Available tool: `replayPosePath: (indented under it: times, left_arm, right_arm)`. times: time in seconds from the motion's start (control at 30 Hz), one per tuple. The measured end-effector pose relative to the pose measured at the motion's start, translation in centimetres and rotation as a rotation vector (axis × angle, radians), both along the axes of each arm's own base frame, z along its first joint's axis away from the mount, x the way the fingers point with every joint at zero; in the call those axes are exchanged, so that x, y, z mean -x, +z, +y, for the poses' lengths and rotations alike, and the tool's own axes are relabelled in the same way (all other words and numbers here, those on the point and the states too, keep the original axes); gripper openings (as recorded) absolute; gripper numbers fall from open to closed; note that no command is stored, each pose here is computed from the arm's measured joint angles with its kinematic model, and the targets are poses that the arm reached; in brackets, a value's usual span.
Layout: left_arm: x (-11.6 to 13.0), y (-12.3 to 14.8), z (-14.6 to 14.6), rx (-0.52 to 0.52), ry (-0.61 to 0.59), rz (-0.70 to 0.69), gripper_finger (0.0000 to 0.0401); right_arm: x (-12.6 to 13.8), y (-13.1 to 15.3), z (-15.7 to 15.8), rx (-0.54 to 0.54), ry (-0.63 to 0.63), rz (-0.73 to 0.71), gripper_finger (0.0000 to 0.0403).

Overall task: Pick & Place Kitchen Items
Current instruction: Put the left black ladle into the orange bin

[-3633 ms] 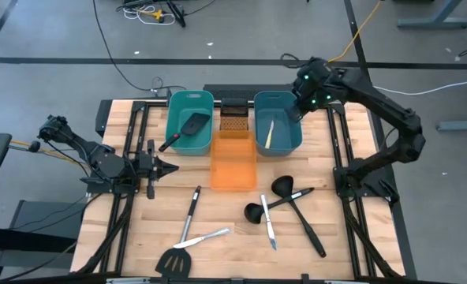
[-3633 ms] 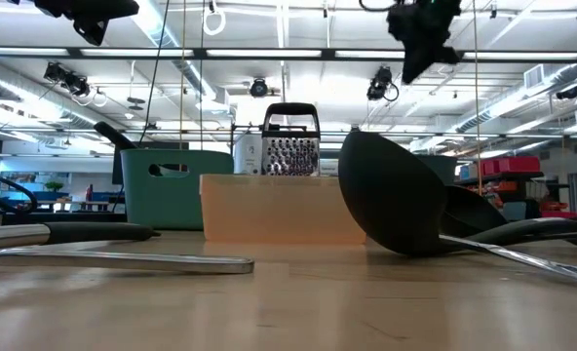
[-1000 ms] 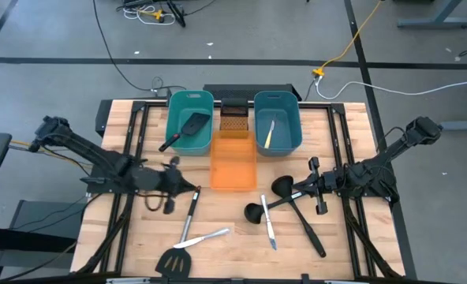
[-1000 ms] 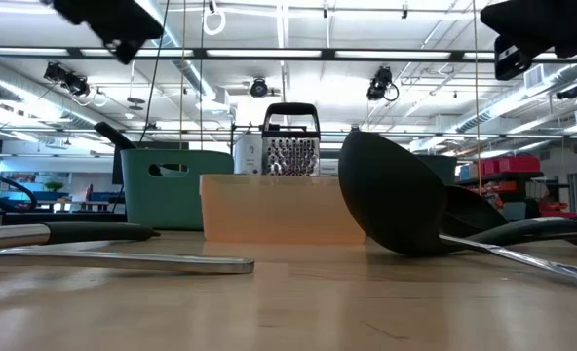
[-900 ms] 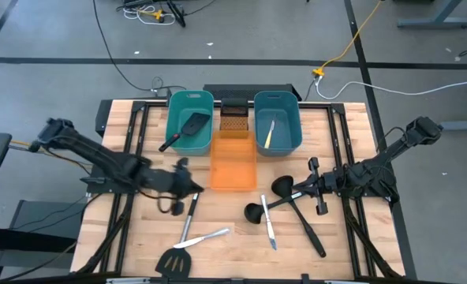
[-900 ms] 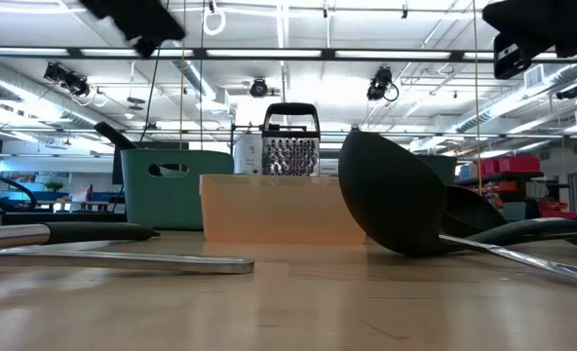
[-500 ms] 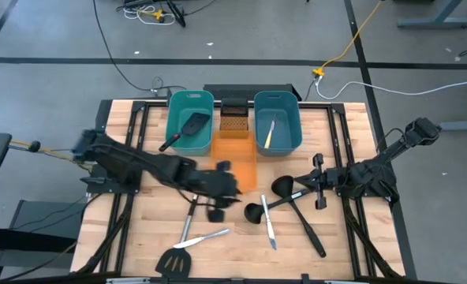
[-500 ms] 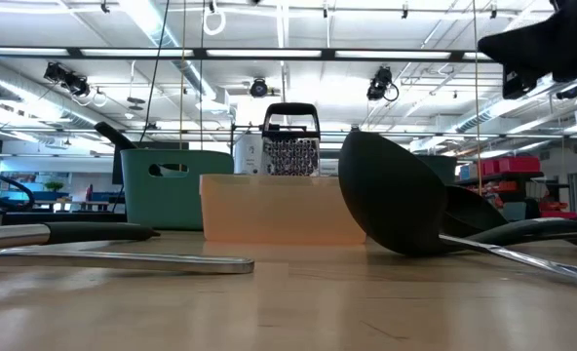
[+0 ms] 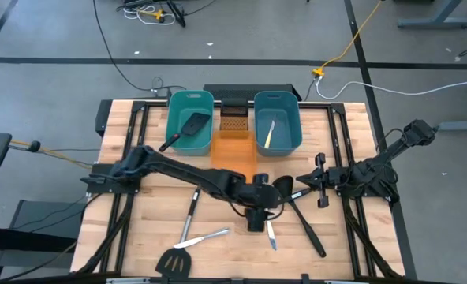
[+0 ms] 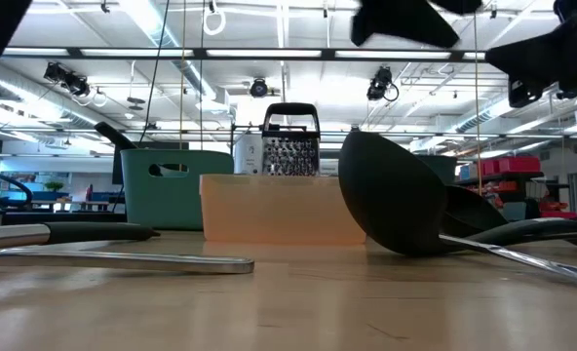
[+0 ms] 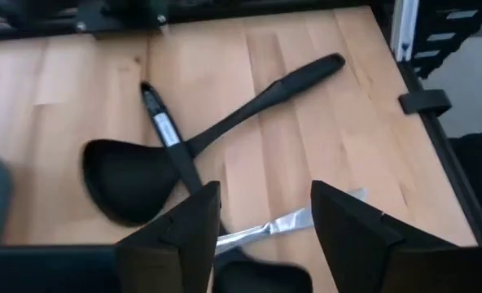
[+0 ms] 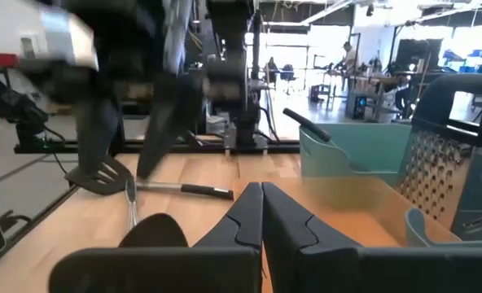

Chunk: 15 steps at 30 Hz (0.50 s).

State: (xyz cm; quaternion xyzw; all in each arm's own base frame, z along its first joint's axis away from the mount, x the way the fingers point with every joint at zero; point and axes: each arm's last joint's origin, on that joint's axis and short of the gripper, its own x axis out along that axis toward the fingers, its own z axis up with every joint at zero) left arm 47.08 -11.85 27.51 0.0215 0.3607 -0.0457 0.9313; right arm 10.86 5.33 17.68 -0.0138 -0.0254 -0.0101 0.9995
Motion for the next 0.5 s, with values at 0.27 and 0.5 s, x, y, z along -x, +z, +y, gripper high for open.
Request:
replayPosePath:
  times: [0.27, 0.5]
  left_arm:
    - [-3.5, -5.4, 1.2, 0.011, 0.036, -0.027, 0.0199]
    - [-4.4, -9.7, 1.4, 0.012, 0.057, 0.055, 0.02]
  right_arm:
    - [0.0, 0.0, -0.1, 0.006, -0.028, -0.001, 0.0008]
    - [0.0, 0.0, -0.1, 0.001, -0.026, -0.002, 0.0008]
